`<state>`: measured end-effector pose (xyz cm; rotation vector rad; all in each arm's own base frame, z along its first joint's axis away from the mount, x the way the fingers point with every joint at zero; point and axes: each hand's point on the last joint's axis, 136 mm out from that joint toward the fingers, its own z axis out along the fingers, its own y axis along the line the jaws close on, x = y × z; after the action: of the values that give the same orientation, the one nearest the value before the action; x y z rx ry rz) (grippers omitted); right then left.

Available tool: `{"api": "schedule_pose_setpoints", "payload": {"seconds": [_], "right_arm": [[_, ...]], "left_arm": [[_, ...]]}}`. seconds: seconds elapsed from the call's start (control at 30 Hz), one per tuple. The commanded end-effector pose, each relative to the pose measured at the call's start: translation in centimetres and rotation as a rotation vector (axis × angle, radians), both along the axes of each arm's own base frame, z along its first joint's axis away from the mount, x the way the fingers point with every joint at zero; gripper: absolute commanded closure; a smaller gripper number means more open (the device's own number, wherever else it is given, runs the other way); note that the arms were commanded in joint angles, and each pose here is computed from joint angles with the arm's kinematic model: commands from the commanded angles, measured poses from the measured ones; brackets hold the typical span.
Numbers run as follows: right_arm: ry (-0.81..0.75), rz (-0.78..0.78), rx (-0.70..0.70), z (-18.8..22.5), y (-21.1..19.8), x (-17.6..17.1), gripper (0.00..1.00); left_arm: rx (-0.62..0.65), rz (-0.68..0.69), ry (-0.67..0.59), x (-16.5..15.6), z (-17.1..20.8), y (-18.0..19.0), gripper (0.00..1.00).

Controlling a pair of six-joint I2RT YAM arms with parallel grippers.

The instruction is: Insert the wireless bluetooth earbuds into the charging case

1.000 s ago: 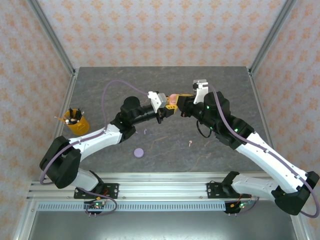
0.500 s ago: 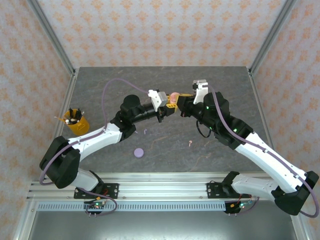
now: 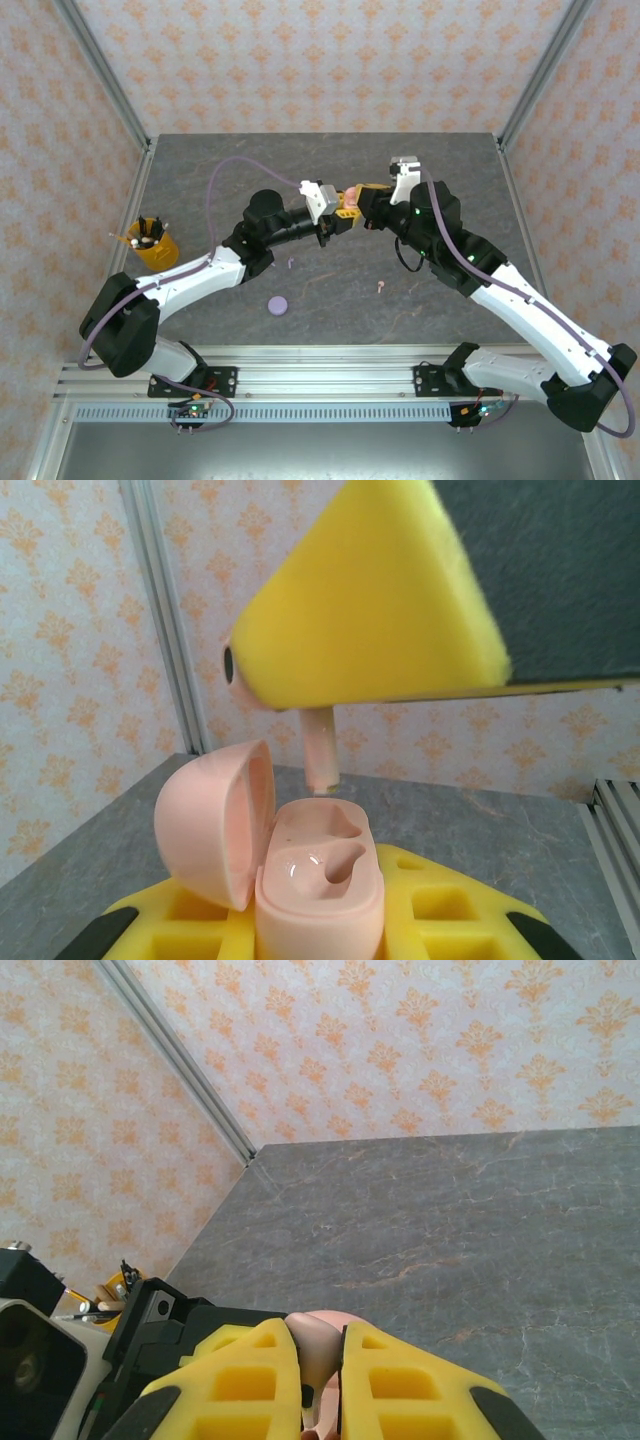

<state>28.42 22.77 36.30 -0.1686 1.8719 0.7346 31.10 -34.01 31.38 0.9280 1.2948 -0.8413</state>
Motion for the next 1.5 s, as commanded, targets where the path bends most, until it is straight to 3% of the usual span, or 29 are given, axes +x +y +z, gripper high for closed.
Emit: {"api": "schedule_pose_setpoints", "payload": {"seconds": [0.0,0.8,1.1,1.33,1.47], "right_arm": [[0.002,0.014,0.011,-0.5,0.3,0.1,0.88],[0.063,0.076,-0.014,-2.6,1.2,-0.5,0.91],[0.083,0.177,-0.125,-4.1,2.3,-1.2,0.89],[0.108,0.126,-0.153,-4.6,1.4,-0.3,0.77],[0.106,0.081,-0.069,-3.0,0.2,0.1,0.62]], "left_arm": [[-0.033,-0.015,-0.069,-0.6,2.8,-0.1,1.0],[-0.043,0.02,-0.07,0.1,2.9,-0.1,1.0],[-0.046,0.016,-0.069,0.2,3.2,-0.2,1.0],[-0.047,0.022,-0.059,0.2,2.8,-0.1,1.0],[-0.048,0.029,-0.054,0.3,2.4,0.0,1.0]]}}
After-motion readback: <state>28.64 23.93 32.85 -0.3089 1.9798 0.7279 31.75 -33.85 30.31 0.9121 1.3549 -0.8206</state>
